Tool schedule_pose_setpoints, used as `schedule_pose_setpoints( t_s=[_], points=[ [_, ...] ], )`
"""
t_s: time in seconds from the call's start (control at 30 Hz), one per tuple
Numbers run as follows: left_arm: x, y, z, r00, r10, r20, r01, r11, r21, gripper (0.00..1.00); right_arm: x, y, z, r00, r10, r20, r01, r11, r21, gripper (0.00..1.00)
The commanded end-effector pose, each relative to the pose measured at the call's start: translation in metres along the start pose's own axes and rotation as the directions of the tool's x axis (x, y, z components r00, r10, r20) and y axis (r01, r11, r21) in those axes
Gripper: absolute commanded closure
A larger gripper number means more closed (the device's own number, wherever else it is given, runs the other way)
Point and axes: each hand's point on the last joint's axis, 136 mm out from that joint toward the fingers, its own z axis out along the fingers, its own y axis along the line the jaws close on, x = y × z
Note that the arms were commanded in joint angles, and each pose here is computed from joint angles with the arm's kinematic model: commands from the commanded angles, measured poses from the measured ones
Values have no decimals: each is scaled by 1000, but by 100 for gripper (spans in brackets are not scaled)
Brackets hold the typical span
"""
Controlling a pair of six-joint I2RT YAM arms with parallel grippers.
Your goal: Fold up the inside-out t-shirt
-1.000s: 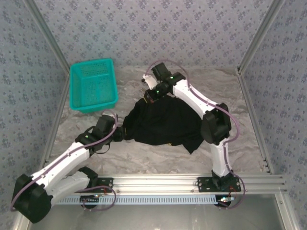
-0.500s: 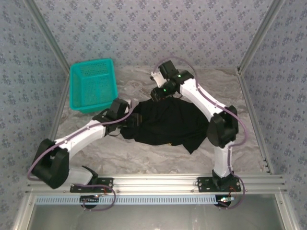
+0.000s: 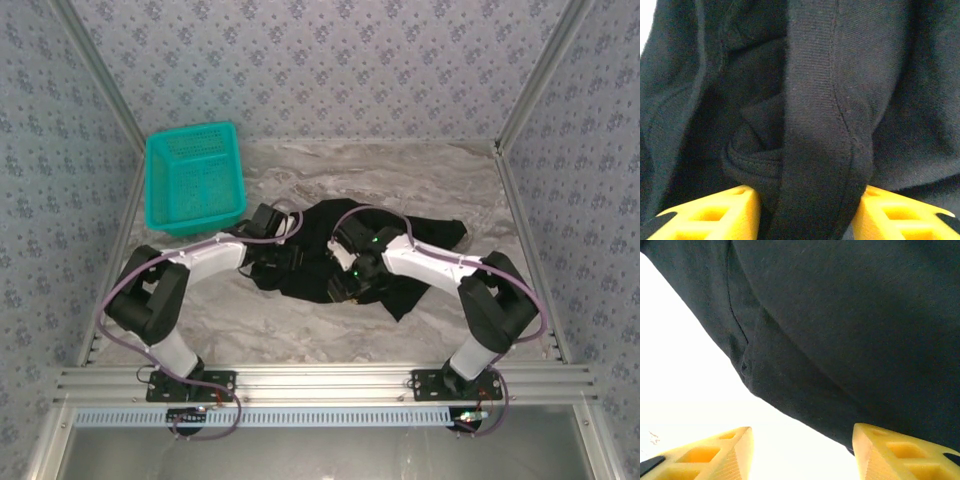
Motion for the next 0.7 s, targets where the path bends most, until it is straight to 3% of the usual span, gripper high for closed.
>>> schedule_pose_setpoints(
  t_s=[0.0,0.1,0.2,0.37,0.6,0.67],
  points=[
    [0,-6,-5,1000,15,-6,-15,999,39,65,-18,-1,11,998,28,64,-29,1000,12,42],
    [-2,-7,-16,1000,11,18,-12,998,60,83,-20,-13,20,998,26,57,-29,998,48,46],
    [-4,-6,-26,999,-14,32,11,995,97,99,-13,-34,24,999,40,35,-44,994,104,68],
    [-17,-13,-55,990,-90,108,67,976,205,100,-4,-61,1,995,76,58,-84,985,148,100],
    [-43,-50,-133,945,-217,245,85,886,456,100,13,-108,-45,981,164,108,-188,943,274,100],
    [-47,-54,-155,930,-230,285,70,876,477,100,5,-93,-51,983,116,144,-147,963,225,100]
  ],
)
